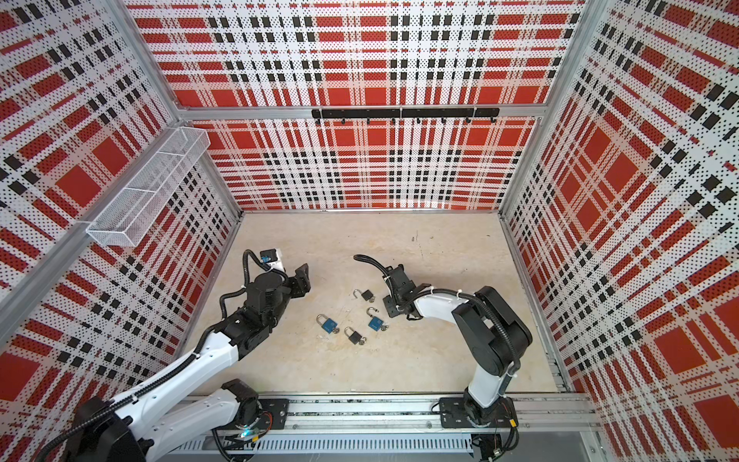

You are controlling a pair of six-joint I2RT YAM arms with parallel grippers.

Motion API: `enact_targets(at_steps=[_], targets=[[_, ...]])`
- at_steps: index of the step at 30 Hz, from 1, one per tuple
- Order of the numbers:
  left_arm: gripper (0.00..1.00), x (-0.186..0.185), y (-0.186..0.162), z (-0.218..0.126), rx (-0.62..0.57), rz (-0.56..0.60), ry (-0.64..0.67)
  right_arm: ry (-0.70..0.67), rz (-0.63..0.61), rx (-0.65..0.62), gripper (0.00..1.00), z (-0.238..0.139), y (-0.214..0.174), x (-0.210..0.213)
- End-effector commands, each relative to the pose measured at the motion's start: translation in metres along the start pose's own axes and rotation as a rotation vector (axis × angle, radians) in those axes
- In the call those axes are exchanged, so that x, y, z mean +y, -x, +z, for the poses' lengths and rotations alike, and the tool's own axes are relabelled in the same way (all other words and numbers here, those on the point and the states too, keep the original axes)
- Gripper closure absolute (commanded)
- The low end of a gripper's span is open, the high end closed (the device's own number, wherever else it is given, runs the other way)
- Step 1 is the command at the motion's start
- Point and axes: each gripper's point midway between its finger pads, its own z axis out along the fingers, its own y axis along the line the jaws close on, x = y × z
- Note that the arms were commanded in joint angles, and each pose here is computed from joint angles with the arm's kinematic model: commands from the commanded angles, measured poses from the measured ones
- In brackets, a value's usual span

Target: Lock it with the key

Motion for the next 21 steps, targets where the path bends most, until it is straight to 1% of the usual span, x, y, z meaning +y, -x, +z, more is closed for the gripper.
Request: enact_targets(at_steps=[1,8,11,14,19,21], targets=[[0.28,-0.011,0.005,0.0,0.01,-0.001,-0.038,-0.005,-0.025,-0.013,0.84,-0.012,0.005,0.0],[0.31,-0.028,0.003,-0.003,0.06,0.0,-0.101,0.032,-0.058,-0.09,0.84,-0.047,0.028,0.005],[0.32,-0.041,0.002,-0.006,0.098,0.003,-0.151,0.054,-0.066,-0.119,0.85,-0.061,0.036,0.008],[0.32,-0.057,-0.005,-0.008,0.153,0.016,-0.204,0.084,-0.089,-0.151,0.85,-0.075,0.043,0.015],[0.36,-0.074,-0.022,-0.008,0.26,0.027,-0.237,0.108,-0.129,-0.196,0.85,-0.096,0.052,0.026],[0.37,-0.084,-0.029,-0.008,0.301,0.024,-0.272,0.117,-0.142,-0.214,0.85,-0.105,0.055,0.031]])
